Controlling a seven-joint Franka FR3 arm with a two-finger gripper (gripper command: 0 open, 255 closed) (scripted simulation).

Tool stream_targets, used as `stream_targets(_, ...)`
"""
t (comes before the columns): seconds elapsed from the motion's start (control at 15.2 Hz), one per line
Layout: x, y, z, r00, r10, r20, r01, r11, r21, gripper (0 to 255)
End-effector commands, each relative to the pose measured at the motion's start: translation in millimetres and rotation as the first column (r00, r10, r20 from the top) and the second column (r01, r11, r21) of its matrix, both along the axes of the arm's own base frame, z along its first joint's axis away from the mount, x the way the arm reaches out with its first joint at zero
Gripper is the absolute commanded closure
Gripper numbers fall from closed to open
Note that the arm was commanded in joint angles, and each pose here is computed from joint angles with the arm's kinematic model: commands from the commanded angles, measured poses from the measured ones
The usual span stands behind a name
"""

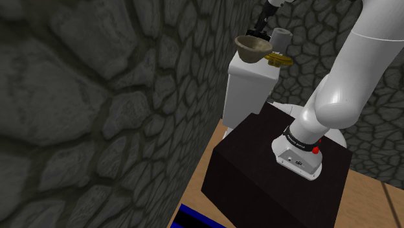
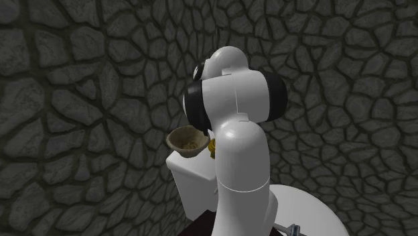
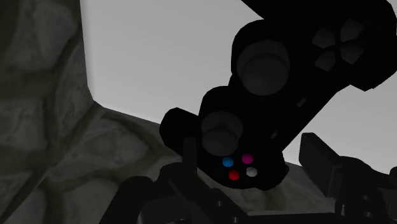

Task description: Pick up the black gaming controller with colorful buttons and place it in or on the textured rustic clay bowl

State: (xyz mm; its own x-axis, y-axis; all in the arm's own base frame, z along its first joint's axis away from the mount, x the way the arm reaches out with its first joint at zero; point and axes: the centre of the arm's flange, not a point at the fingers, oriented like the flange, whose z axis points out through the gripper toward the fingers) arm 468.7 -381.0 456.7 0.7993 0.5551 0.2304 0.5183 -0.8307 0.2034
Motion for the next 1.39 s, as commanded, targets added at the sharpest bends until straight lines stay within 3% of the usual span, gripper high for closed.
stream_targets(0.0, -0.1, -0.1, 0.1, 1.000, 0.000, 0.000, 0.000, 1.000, 0.000, 255)
stream_targets(0.13, -0.1, -0.1, 0.1, 1.000, 0.000, 0.000, 0.000, 1.000, 0.000, 255)
stream_targets(1.32, -0.1, -0.1, 95.1, 1.000, 0.000, 0.000, 0.000, 1.000, 0.000, 255)
